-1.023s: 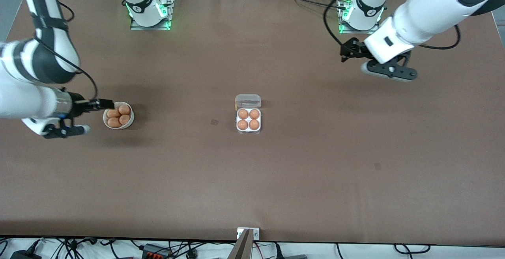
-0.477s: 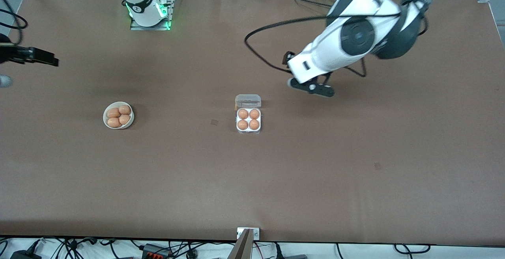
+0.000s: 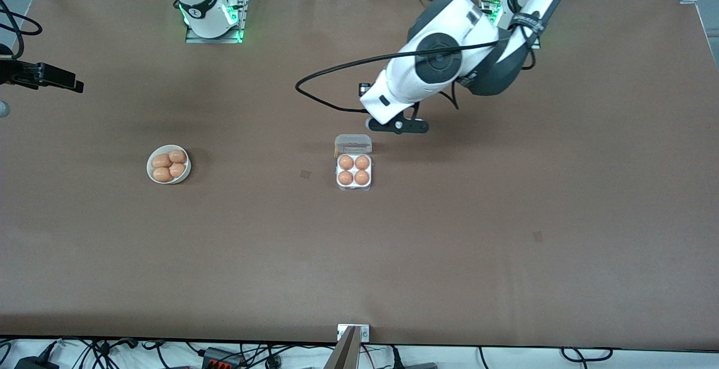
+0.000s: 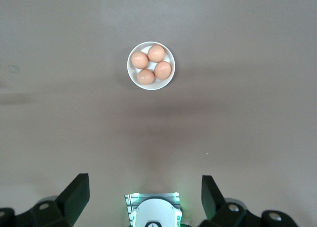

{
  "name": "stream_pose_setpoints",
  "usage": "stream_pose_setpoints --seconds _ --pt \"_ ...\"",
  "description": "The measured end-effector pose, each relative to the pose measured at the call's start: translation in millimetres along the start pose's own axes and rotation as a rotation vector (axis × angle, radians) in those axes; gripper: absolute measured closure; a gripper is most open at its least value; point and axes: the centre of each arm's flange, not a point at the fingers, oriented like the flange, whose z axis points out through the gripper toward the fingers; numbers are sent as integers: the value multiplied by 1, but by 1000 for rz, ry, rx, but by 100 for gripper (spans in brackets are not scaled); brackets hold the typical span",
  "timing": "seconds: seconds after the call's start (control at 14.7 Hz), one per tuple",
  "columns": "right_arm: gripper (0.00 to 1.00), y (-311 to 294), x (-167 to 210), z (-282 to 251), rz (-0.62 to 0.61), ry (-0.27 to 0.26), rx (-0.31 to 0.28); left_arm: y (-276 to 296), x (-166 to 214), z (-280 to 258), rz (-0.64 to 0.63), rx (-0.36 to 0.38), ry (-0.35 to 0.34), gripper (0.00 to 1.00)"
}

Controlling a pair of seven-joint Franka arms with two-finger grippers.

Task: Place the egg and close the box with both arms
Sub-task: 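Move the left gripper over the open lid of the egg box, then push the lid down over the eggs with the left gripper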

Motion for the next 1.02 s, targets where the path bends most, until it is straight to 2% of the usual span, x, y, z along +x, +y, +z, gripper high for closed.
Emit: stream_pose_setpoints --seconds 0.2,0.27,0.41,0.48,0.61,1.02 --pt "0 3 -3 12 4 36 3 21 -5 45 -25 29 -38 99" --pt "0 3 -2 13 3 60 3 23 0 57 -27 28 -42 99" --pt "0 5 4 6 5 145 0 26 11 79 -35 18 -41 99" --pt "0 5 4 4 6 152 0 30 14 92 -33 12 -38 99" --pt "0 5 -1 3 6 133 2 39 16 115 -26 4 -33 99" --pt "0 -18 -3 -4 -34 146 -5 36 30 158 -23 37 -31 99"
